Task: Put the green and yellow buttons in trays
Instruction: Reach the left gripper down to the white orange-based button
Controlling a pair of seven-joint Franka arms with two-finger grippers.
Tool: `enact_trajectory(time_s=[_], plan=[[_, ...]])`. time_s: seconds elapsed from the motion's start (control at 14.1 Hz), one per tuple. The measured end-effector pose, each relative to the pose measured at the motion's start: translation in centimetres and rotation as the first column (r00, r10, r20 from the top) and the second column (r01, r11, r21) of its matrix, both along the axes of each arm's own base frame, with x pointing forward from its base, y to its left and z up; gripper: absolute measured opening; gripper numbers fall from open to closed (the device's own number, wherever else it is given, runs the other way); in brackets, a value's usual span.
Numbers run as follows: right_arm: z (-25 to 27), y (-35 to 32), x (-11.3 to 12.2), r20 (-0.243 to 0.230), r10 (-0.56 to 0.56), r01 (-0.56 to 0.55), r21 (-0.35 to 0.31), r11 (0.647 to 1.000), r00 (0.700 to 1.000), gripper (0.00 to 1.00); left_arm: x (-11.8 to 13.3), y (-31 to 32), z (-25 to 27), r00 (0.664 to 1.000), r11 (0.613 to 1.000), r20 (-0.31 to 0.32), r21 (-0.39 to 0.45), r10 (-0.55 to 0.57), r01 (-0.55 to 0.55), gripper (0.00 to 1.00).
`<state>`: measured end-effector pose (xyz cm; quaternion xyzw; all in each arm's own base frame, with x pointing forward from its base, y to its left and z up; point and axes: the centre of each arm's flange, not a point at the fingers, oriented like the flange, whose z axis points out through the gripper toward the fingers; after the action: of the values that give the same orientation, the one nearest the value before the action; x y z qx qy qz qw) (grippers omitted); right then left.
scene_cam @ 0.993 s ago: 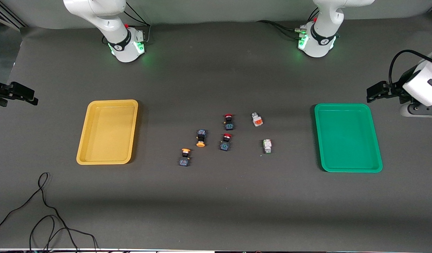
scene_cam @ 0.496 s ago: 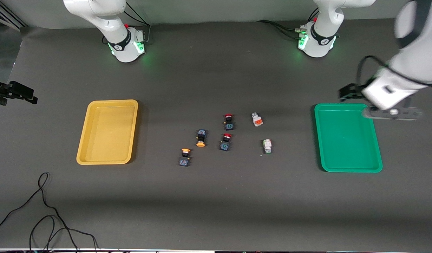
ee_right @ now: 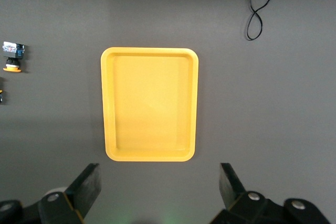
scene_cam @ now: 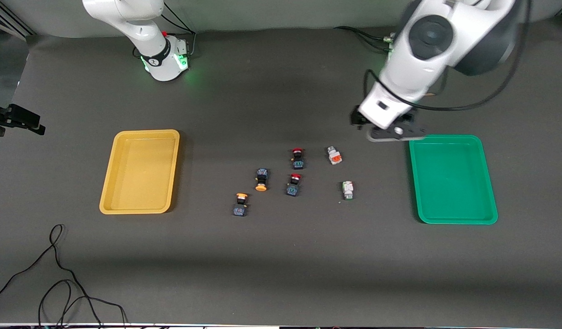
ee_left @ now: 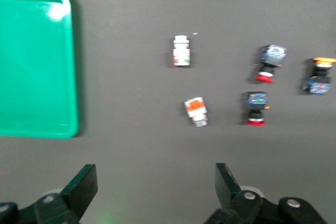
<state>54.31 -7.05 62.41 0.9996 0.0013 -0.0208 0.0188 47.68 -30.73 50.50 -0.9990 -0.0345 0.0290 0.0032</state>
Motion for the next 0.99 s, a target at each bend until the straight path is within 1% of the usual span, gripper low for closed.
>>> enact_trajectory(time_s=[0.21,0.35,0.5,0.64,0.78,0.85,0.99], plan=[[0.4,-1.5,-0.2,0.009,-0.031,0.031,0.007,0.999,0.999,1.00,-2.7,-4.2,0.1,0.998,0.998,0.016,-0.006,0.062,-0.062,1.00],[1.3,-2.8,-0.4,0.032,-0.062,0.061,0.032,0.998,0.998,1.00,-3.3,-5.1,-0.1,0.993,0.993,0.025,-0.011,0.114,-0.114,1.00],[3.6,-5.3,-1.2,0.072,-0.106,0.103,0.049,0.993,0.992,1.00,-3.2,-4.9,-1.3,0.989,0.990,0.028,-0.013,0.142,-0.142,1.00],[6.4,-7.0,-3.0,0.107,-0.126,0.119,0.063,0.991,0.986,1.00,-3.5,-4.6,-4.2,0.989,0.989,0.024,-0.008,0.149,-0.149,1.00],[8.8,-6.6,-3.7,0.150,-0.118,0.109,0.066,0.992,0.982,1.00,-4.1,-4.4,-8.8,0.987,0.988,0.021,-0.004,0.157,-0.157,1.00],[9.2,-5.9,-3.5,0.155,-0.105,0.095,0.067,0.993,0.982,1.00,-4.4,-4.3,-11.3,0.987,0.987,0.021,-0.004,0.162,-0.162,1.00],[8.7,-4.0,-2.3,0.145,-0.069,0.060,0.065,0.996,0.987,1.00,-4.6,-4.0,-16.5,0.985,0.985,0.019,-0.002,0.171,-0.171,1.00]])
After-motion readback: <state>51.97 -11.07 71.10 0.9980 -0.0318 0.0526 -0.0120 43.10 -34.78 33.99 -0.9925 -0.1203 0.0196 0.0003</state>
